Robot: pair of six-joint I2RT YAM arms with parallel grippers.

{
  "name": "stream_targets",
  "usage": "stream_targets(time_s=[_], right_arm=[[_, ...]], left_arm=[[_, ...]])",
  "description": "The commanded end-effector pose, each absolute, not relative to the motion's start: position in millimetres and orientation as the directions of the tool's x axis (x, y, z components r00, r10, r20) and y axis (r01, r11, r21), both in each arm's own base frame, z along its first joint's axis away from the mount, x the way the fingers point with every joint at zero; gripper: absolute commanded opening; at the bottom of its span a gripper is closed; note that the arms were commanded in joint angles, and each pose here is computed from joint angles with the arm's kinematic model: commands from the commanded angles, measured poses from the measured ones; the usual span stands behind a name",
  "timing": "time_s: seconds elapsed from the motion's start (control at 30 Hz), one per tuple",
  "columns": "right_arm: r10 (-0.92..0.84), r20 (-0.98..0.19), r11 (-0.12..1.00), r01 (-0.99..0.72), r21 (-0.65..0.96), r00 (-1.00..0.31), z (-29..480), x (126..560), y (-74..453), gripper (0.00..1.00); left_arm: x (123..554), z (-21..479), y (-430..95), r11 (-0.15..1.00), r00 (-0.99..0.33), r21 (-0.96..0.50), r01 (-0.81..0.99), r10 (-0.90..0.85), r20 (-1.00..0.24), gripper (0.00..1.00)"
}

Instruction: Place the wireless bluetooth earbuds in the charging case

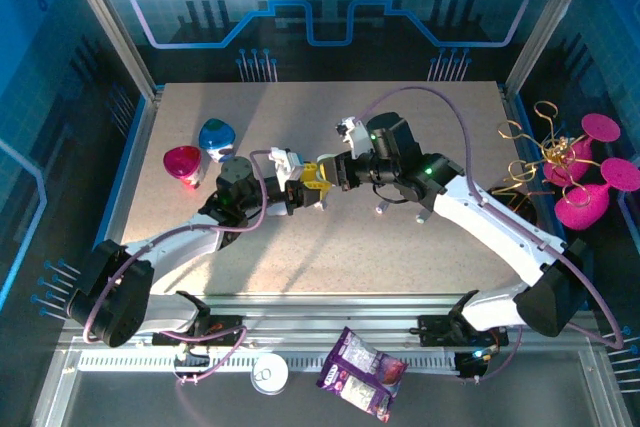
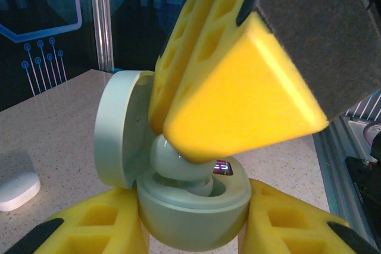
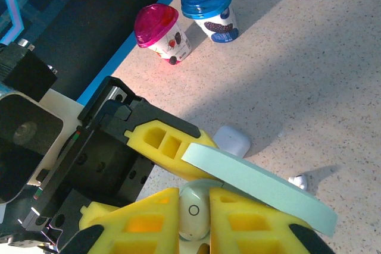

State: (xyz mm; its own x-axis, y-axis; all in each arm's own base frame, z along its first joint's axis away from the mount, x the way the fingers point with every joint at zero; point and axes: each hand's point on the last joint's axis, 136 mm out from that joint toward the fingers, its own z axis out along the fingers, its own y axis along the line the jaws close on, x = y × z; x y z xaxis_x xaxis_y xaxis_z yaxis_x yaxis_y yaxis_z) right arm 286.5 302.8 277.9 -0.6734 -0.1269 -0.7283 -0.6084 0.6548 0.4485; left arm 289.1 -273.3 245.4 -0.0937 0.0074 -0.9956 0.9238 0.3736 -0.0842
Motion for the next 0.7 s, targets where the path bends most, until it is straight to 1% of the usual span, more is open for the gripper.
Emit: stream_targets(time_s=[0.0, 0.13, 0.37, 0.5, 0.67], right_arm=[[-0.136, -0.714, 0.640, -0.611, 0.467, -0.687, 269.7, 282.5, 309.8, 0.16], [-0.127, -0.699, 0.628, -0.603, 0.492, -0.703, 269.5, 279.7, 312.4, 0.16], [-0.101, -0.689, 0.621, -0.586, 0.520, -0.718, 269.6, 272.5, 310.7, 0.19], [-0.097, -0.686, 0.638, -0.574, 0.513, -0.721, 265.4, 274.8, 308.3, 0.29], [-0.089, -0.740, 0.657, -0.598, 0.459, -0.667, 282.9, 277.8, 299.9, 0.40]], left_arm=[[290.4, 256.3, -274.6, 0.377, -0.067, -0.070, 0.924, -0.022, -0.998, 0.33], [292.0, 256.1, -274.2, 0.385, -0.064, -0.067, 0.920, -0.022, -0.998, 0.33], [293.8, 257.4, -273.1, 0.396, -0.060, -0.068, 0.916, -0.032, -0.998, 0.33], [292.4, 261.2, -273.9, 0.387, -0.055, -0.066, 0.920, -0.040, -0.998, 0.33], [288.9, 259.2, -272.8, 0.383, -0.046, -0.055, 0.922, -0.032, -0.998, 0.33]])
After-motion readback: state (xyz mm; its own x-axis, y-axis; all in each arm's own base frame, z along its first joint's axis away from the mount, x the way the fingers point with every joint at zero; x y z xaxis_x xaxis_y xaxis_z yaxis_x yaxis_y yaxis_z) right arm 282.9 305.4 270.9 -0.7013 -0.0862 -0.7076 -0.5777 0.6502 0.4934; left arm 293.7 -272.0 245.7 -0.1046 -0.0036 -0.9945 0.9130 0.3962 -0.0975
